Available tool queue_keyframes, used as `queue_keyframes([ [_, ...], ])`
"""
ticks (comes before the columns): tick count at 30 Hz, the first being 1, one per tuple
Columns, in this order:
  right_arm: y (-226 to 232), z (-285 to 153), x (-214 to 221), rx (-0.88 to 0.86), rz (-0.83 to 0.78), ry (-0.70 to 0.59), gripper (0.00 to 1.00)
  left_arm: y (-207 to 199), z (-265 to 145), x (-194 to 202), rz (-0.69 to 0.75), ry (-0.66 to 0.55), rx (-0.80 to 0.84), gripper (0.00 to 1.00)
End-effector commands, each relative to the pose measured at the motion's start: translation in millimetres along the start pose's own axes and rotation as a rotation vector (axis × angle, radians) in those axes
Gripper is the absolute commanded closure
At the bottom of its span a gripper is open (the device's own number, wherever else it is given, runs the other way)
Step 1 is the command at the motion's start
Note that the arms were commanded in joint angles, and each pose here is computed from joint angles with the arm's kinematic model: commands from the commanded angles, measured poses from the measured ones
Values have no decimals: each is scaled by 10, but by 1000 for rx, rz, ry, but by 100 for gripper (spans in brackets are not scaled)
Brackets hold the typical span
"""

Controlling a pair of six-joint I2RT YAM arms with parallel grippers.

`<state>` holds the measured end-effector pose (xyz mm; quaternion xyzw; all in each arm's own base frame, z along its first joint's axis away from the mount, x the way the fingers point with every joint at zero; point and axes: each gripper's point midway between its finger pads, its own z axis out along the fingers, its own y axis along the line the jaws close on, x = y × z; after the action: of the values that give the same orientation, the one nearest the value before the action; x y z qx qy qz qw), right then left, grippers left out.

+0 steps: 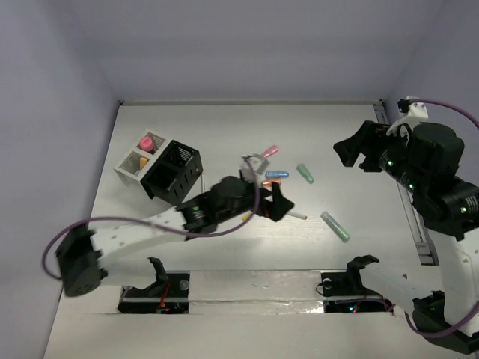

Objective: Sort the stationery into containers
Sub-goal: Pick up the pen from the center of the board.

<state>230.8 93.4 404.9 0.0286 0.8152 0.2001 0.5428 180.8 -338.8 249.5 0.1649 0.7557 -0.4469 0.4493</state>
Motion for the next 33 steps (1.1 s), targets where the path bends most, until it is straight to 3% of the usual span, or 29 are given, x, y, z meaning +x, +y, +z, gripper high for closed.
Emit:
queue_keyframes([
  [1,374,-290,-219,-188,-3,-52,20,-347,546,-107,-25,-65,-10,5],
  [3,527,-359,-180,-245,6,-20,20,-353,902,274,-34,31,-41,8],
  [4,603,-397,-149,-277,16,4,20,-440,1018,190,-33,19,-51,8],
  [8,865,-634,-83,-438,53,36,20,-354,1562,578,59,99,-145,10],
  [9,841,-660,-84,-436,37,15,20,-534,1674,468,84,82,-121,11],
  [14,661,-855,-138,-397,13,-137,20,-544,2013,822,401,216,-69,20],
  [16,644,-870,-113,-397,16,-145,20,-560,2049,959,514,272,2,20],
  [17,642,-865,-95,-399,16,-142,20,-517,2067,1086,646,320,59,21],
  [21,643,-803,-8,-405,1,-108,20,-580,1964,1442,828,466,279,18],
  [28,630,-783,69,-412,-15,-94,20,-619,2099,1508,966,544,361,11],
  [33,601,-703,180,-407,-16,-63,20,-537,2260,1732,989,595,381,10],
])
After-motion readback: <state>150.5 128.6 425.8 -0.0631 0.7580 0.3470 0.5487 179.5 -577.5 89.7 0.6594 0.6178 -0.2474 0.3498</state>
